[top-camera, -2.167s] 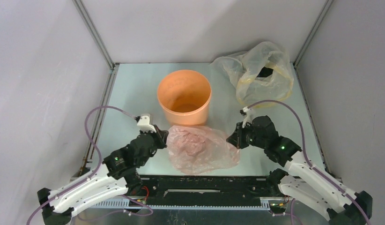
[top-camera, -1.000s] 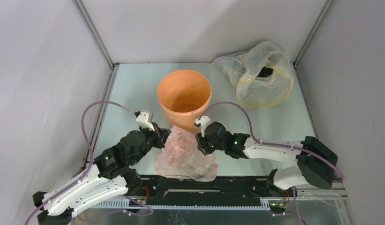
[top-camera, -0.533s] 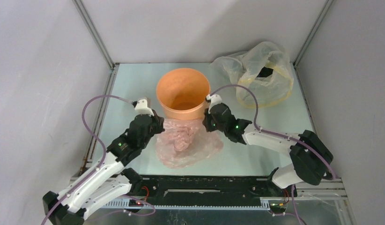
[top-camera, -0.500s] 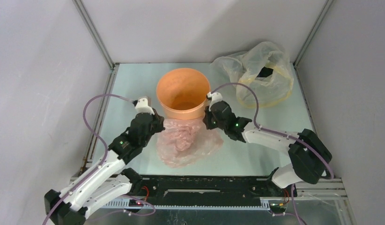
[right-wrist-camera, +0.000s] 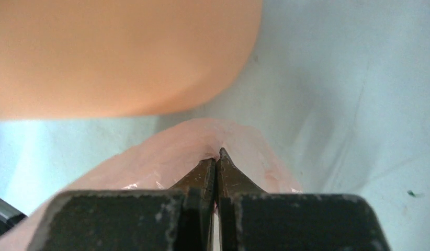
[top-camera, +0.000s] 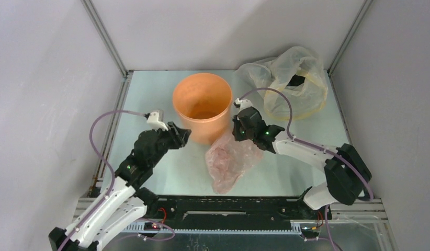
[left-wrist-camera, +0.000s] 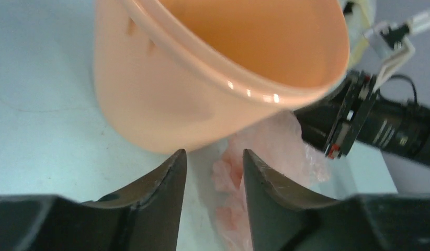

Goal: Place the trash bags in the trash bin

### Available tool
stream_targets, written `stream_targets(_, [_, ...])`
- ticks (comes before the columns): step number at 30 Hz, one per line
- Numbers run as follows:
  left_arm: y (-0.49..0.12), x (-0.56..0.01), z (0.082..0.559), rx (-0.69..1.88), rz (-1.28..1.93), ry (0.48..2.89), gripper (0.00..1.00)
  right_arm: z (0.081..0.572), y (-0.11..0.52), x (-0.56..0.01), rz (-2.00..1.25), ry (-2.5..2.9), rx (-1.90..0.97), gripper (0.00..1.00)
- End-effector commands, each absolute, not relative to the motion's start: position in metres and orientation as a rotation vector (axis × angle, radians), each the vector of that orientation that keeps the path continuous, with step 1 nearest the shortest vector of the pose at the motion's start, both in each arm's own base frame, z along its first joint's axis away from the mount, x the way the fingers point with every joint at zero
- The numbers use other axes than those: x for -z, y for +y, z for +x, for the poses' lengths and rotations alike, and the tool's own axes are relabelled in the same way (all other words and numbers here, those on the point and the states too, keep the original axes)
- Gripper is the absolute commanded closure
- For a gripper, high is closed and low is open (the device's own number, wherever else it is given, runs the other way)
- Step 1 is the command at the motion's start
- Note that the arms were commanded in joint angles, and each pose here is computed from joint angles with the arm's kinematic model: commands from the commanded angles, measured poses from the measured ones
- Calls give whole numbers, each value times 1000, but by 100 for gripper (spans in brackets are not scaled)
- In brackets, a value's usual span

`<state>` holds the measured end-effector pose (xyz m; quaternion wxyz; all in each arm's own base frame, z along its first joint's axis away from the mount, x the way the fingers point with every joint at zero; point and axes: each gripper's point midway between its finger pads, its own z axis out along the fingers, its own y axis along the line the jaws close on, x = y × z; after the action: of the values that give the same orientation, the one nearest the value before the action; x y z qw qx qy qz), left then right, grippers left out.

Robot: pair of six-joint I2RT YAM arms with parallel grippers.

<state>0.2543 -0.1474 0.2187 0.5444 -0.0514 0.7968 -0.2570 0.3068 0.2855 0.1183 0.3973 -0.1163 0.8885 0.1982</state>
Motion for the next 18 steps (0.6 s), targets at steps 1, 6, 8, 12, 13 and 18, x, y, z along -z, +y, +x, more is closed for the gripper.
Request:
stream_targets(1, [-185, -195, 216, 927, -8, 1925, 43, 280, 265, -124, -329, 2272, -478, 100])
stream_targets(6, [-207, -177, 190, 1054, 100, 1907, 22, 261, 249, -123, -343, 2282, -467, 100])
stream_targets(8, [-213, -167, 183, 1045, 136, 1923, 20, 258, 243, -120, -343, 2283, -449, 100])
stream_targets(12, [-228, -149, 175, 1061, 186, 1964, 26, 256, 235, -113, -342, 2297, -413, 100])
stream_targets(13, [-233, -147, 172, 1076, 202, 1971, 27, 256, 236, -112, -345, 2300, -412, 100])
stream_targets(18, [-264, -153, 157, 1116, 297, 1946, 20, 256, 239, -109, -341, 2297, -397, 98])
